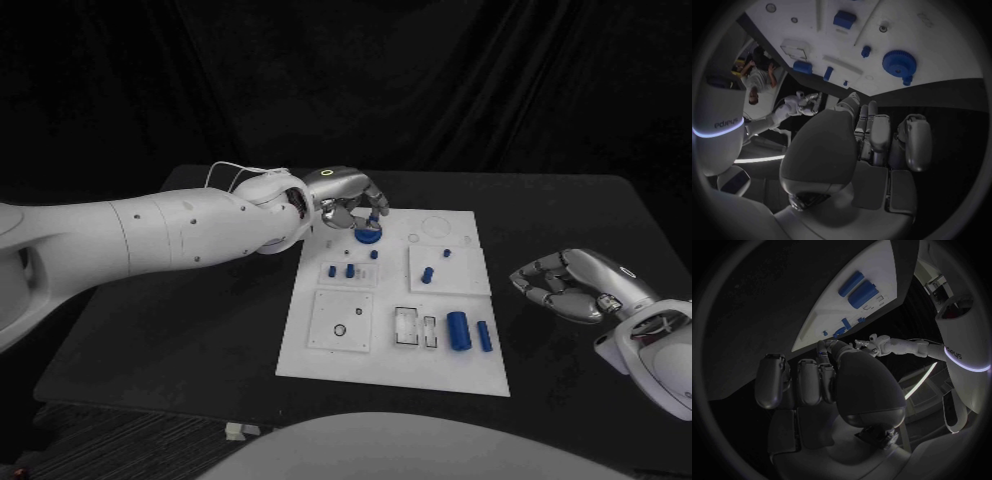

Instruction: Assemble the parts on the task board

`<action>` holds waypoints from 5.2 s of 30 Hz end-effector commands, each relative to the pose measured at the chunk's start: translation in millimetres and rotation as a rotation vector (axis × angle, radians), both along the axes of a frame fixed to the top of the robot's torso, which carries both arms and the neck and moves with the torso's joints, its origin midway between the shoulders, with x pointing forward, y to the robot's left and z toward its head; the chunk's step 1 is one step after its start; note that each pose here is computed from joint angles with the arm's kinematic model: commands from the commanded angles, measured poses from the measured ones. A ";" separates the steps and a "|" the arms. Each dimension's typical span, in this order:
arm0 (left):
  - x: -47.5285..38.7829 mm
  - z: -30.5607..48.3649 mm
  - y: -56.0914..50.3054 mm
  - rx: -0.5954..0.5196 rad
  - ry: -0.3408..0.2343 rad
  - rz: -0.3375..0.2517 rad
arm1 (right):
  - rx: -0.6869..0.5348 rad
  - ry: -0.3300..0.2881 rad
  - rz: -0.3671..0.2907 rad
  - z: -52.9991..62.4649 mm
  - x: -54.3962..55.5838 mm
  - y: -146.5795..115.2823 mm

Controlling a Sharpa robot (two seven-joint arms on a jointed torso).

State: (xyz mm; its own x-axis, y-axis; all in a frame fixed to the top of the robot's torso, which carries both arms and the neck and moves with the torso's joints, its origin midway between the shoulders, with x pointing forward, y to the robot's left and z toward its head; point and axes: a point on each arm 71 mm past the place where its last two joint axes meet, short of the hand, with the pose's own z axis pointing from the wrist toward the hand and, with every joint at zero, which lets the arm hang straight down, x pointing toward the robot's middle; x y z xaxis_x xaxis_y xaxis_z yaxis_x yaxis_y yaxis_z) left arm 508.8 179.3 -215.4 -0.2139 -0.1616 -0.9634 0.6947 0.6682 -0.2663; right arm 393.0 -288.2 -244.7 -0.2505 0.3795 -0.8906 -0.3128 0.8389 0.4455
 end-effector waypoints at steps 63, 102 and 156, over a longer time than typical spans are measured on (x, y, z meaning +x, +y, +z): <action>-3.4 -53.0 -26.4 0.307 -0.004 -0.095 | -0.004 0.006 0.005 -3.6 1.3 2.7; -13.1 -17.1 28.3 0.234 0.012 -0.023 | -0.012 0.017 -0.005 -5.6 0.6 -1.2; -13.1 -40.7 26.1 0.277 0.086 0.000 | -0.011 0.024 0.002 -7.2 0.0 1.2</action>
State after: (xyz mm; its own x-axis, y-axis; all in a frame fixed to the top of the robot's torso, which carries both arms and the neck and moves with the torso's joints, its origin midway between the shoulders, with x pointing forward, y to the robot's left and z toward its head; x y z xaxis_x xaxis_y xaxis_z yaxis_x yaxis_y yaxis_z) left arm 497.3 207.1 -252.5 -0.2839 0.1021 -0.9534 0.6757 0.7268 -0.1234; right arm 393.8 -287.2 -250.6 -0.2656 0.3723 -0.8893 -0.3093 0.8407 0.4444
